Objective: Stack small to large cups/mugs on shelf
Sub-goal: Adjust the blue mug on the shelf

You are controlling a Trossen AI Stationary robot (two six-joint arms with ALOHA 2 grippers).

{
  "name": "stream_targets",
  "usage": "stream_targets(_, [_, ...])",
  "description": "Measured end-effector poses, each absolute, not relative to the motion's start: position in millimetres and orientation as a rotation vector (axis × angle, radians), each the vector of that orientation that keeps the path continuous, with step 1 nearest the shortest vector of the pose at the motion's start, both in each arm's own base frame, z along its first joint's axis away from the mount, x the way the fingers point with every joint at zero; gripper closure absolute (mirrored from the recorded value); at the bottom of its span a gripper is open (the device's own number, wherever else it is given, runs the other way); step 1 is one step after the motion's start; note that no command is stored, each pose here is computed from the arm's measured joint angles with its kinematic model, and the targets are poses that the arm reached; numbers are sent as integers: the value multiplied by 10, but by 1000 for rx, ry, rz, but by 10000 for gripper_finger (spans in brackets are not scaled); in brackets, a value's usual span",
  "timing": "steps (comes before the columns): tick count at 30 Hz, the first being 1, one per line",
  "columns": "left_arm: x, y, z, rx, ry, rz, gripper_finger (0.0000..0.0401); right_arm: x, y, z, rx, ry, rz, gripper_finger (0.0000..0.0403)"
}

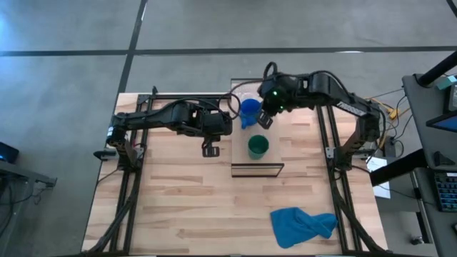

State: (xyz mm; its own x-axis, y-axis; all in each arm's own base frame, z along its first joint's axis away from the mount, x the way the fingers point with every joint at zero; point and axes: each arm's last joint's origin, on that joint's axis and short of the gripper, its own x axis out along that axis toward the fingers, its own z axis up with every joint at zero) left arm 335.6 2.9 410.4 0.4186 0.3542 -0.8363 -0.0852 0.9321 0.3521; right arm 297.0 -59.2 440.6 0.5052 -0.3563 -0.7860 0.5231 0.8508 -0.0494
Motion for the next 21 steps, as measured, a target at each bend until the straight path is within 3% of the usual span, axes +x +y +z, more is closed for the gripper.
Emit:
stream_targets(4, [3375, 29, 4113, 271, 1086, 282, 354, 3005, -727, 4312, 237, 912, -508, 391])
stream_targets(11, [3372, 33, 4112, 276, 1090, 283, 395, 3212, -937, 3983, 291, 991, -512, 394])
stream_targets(21, [3368, 34, 4110, 276, 1094, 284, 400, 3396, -1025, 3761, 404, 1036, -523, 395])
